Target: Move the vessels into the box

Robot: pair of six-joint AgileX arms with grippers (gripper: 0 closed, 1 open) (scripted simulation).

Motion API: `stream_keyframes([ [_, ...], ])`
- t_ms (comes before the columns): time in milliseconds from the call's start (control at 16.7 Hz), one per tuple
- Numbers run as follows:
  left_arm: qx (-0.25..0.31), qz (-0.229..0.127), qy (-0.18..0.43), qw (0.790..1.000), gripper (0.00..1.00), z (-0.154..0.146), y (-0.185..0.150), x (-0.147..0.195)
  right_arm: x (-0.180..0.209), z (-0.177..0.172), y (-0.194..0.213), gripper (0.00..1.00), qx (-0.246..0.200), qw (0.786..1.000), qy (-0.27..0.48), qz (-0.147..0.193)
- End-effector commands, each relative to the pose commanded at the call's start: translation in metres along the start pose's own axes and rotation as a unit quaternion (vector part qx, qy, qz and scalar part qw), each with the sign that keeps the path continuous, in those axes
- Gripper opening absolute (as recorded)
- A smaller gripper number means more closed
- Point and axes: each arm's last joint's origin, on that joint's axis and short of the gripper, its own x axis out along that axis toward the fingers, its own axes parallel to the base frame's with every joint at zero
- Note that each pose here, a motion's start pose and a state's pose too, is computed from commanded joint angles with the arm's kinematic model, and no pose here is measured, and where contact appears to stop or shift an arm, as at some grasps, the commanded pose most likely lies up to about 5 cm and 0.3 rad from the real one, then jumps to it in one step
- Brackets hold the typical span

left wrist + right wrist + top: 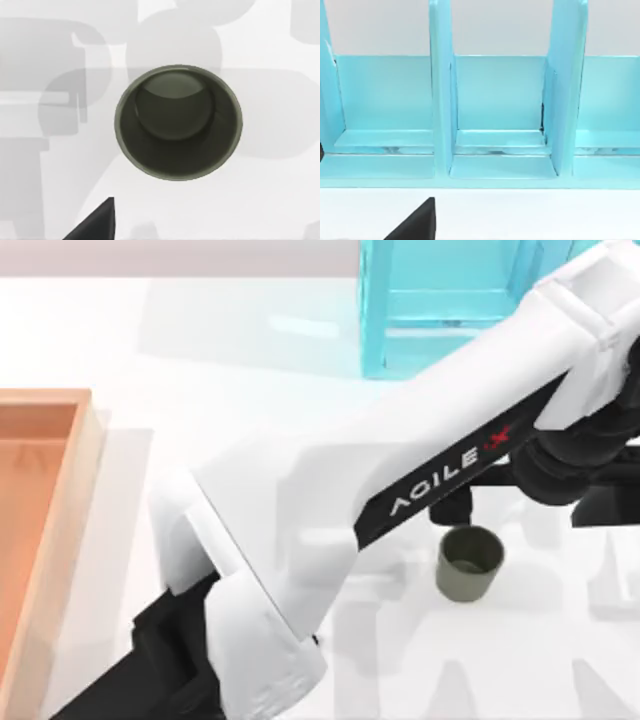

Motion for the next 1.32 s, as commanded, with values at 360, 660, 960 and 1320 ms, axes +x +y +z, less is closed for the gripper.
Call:
stream_keyframes([
  [360,0.0,-0.002,-0.001,1.0,1.0,0.005,-0.003,0.019,0.0,0.0,0.0,1.0,0.0,1.0,0.0,0.0],
  [660,0.0,0.004,0.002,1.0,1.0,0.005,-0.005,0.07,0.0,0.0,0.0,1.0,0.0,1.0,0.0,0.0],
  [960,0.0,0.001,0.001,1.0,1.0,0.002,-0.003,0.098,0.0,0.0,0.0,1.0,0.0,1.0,0.0,0.0],
  [1320,0.0,0.001,0.001,1.0,0.85,0.002,-0.003,0.099,0.0,0.0,0.0,1.0,0.0,1.0,0.0,0.0],
])
